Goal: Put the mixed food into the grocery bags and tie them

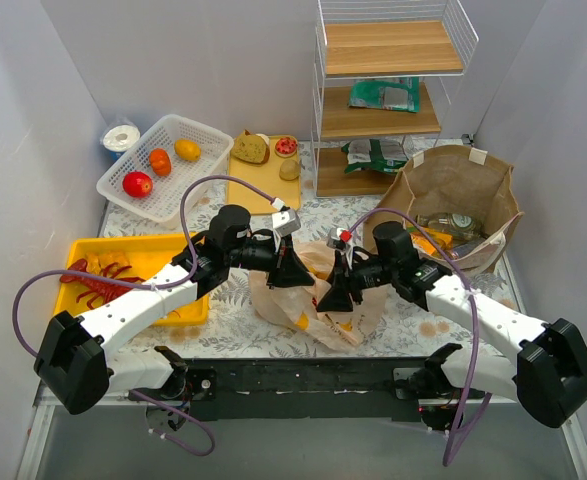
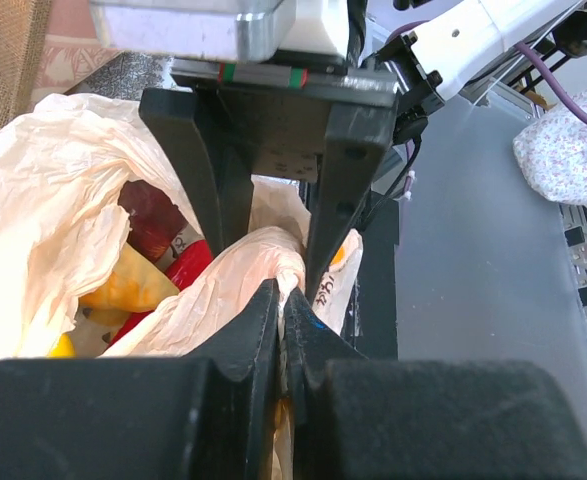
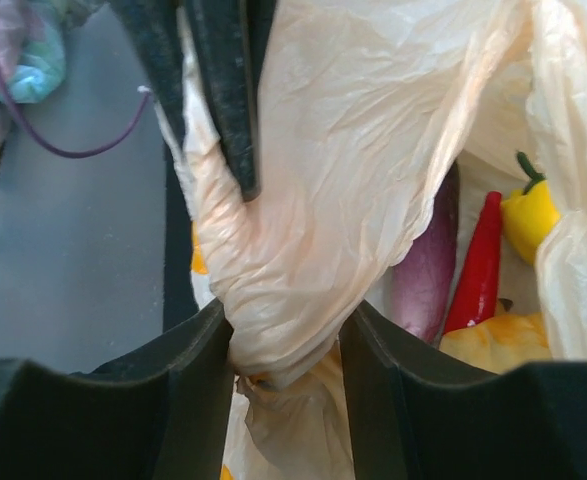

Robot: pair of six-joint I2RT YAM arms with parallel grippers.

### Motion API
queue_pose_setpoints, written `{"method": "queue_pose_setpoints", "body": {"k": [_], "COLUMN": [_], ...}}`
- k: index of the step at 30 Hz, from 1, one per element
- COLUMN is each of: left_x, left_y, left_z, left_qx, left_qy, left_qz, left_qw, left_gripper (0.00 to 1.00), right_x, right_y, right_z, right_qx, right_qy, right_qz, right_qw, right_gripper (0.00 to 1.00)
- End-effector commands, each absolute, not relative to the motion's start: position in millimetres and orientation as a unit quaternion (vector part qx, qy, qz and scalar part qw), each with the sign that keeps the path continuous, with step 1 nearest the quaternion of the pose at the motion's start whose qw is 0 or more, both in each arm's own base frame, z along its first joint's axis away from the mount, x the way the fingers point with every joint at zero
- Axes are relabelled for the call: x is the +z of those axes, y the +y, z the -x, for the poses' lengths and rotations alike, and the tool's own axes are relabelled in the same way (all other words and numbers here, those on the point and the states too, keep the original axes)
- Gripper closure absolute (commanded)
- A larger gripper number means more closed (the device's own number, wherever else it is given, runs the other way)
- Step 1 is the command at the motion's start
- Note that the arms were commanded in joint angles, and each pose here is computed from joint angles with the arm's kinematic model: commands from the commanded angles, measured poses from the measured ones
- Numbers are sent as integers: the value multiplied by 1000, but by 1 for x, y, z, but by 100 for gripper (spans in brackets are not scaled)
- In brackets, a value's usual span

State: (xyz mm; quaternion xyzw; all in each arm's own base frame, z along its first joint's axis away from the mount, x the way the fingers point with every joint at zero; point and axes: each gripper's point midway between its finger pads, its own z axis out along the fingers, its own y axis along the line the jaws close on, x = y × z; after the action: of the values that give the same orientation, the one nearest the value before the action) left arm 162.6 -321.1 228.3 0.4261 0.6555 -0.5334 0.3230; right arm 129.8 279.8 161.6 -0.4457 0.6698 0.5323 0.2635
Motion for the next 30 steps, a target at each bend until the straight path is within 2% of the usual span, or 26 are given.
{"method": "queue_pose_setpoints", "body": {"k": [1, 3, 6, 7, 11, 18, 22, 25, 26, 29, 30], "left_x": [235, 234, 233, 234, 233, 233, 241, 250, 253, 260, 263], "left_y": [-320, -321, -320, -320, -320, -325, -331, -333, -333, -330, -329], "left_z": [-160, -160, -161, -161, -166, -175, -192, -200, -201, -207, -206], "left_qx": [-534, -534, -532, -531, -522, -521, -503, -492, -489, -466, -463], "left_qy": [642, 642, 644, 644, 651, 668, 666, 663, 661, 658, 655], "left_qz": [-435, -435, -434, -434, -428, -405, -400, -401, -402, -410, -414], "left_qw": [335, 335, 336, 338, 348, 344, 378, 397, 403, 426, 431], "left_gripper": [100, 100, 100, 100, 100, 100, 100, 86, 77, 69, 61], "right_x": [166, 164, 169, 175, 180, 195, 191, 191, 191, 191, 193], "right_y": [286, 285, 283, 282, 269, 251, 256, 261, 265, 268, 269], "right_z": [-151, -158, -169, -171, -185, -200, -197, -196, -192, -186, -184], "right_qx": [480, 460, 425, 414, 349, 257, 257, 257, 267, 280, 286], "right_qy": [683, 696, 709, 708, 734, 733, 739, 735, 731, 732, 730], "right_qz": [447, 436, 422, 419, 385, 347, 364, 387, 395, 400, 403], "right_qw": [320, 337, 373, 389, 436, 526, 505, 494, 488, 476, 472], "right_gripper": [53, 57, 70, 79, 99, 99, 99, 99, 99, 99, 99]}}
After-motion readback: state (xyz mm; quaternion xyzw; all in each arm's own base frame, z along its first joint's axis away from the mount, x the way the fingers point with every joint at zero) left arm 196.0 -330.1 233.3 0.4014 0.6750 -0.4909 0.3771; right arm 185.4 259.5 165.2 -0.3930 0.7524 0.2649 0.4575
